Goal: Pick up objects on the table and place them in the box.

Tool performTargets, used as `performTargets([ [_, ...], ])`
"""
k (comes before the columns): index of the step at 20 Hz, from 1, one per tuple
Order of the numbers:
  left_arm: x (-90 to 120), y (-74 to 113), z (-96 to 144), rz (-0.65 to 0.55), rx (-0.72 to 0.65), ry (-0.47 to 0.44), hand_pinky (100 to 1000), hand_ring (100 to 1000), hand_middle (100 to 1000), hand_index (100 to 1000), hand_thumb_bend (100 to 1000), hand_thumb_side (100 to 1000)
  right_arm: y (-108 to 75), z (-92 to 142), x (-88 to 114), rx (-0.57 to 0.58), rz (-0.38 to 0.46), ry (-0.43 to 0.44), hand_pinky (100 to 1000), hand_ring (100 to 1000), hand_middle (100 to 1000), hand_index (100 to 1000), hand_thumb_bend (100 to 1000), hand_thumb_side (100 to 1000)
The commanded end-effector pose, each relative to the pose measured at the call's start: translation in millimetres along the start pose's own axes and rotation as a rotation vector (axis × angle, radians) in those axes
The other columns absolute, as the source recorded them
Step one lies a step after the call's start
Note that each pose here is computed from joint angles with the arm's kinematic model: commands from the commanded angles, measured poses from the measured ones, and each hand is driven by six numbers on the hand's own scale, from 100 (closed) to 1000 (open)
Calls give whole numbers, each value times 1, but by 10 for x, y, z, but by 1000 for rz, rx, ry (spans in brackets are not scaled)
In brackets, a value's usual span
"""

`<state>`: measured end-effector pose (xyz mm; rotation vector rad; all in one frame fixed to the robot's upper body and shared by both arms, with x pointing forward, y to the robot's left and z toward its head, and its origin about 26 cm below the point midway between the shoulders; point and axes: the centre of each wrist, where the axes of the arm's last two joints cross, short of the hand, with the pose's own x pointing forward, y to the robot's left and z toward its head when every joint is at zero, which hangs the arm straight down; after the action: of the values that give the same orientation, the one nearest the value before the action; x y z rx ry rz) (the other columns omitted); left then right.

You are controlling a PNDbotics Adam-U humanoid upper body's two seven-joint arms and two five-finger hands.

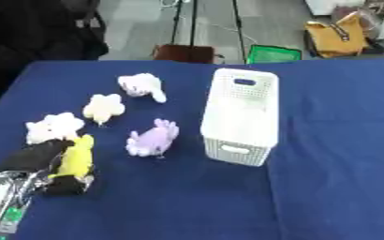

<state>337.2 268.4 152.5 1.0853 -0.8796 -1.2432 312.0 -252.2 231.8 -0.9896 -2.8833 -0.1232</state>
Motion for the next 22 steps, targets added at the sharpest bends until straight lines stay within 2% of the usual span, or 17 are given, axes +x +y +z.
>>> performTargets([
  [1,-16,71,-11,-23,28,18,814,914,903,991,361,740,2,-73,38,-19,-18,-23,836,884,713,765,100,1000],
  [4,-29,60,-36,-40,38,38,807,906,896,991,331,740,5,-75,40,-18,-22,-25,836,884,712,764,100,1000],
  [12,-37,21,-100,-55,18,60,799,891,883,987,319,735,10,-80,43,-20,-27,-27,837,884,712,762,100,1000],
  [18,-40,10,-139,-53,10,71,773,832,816,965,262,716,11,-79,44,-21,-28,-26,837,884,712,760,100,1000],
  [22,-44,-1,-159,-50,0,73,763,797,796,963,271,720,11,-78,44,-21,-28,-26,837,884,711,759,100,1000],
])
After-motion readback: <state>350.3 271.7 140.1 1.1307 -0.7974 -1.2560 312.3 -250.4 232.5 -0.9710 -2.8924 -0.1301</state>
